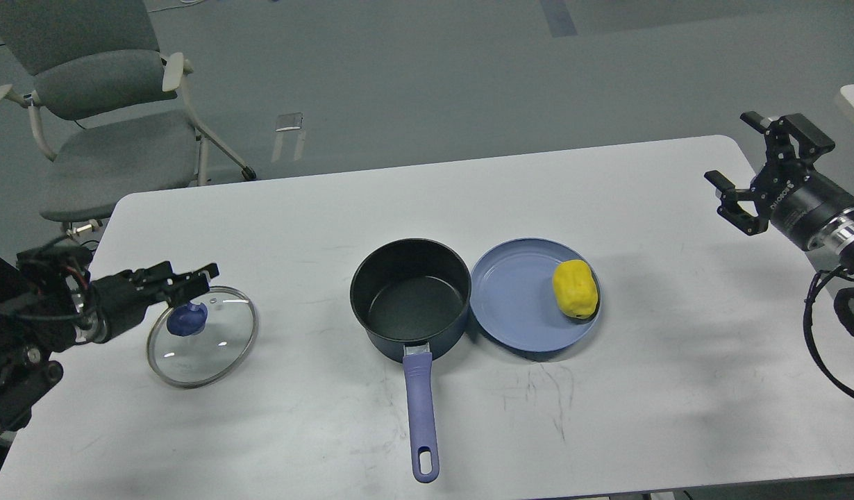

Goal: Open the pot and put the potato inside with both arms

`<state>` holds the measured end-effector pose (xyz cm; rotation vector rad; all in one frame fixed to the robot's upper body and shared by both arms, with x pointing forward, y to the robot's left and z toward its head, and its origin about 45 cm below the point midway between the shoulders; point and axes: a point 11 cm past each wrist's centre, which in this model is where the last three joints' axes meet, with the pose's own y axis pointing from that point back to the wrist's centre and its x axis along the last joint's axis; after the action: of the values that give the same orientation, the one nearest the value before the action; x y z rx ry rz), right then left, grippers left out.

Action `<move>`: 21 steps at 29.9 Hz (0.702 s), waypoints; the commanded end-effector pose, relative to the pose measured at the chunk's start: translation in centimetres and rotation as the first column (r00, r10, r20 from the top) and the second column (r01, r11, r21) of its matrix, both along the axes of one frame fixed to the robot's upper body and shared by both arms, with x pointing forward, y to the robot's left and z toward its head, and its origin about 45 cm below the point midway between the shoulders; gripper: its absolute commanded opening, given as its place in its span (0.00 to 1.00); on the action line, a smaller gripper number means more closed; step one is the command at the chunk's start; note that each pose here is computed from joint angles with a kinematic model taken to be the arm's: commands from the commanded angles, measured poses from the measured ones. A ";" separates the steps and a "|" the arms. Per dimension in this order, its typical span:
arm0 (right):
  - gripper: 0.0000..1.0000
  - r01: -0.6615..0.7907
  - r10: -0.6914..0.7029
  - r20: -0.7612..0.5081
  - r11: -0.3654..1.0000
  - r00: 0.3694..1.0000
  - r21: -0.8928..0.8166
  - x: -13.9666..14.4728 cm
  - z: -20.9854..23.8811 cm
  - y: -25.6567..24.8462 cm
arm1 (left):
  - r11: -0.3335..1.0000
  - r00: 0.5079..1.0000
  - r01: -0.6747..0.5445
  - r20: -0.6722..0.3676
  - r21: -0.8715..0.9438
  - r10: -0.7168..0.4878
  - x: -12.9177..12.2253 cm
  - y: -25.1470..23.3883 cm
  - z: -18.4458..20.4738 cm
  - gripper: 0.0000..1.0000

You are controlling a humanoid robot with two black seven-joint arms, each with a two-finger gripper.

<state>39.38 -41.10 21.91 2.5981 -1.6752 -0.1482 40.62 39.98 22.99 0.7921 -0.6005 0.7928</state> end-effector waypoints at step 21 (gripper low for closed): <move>1.00 -0.707 0.603 -0.537 0.065 0.590 -0.704 -0.1 0.1 10.8 | 0.839 0.985 0.127 -0.031 -0.529 -0.169 1.9 -10.6 6.4 0.97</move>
<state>39.10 -32.02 23.34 2.0672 -0.1892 0.5070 42.68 29.69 29.32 0.2667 -0.3417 0.7424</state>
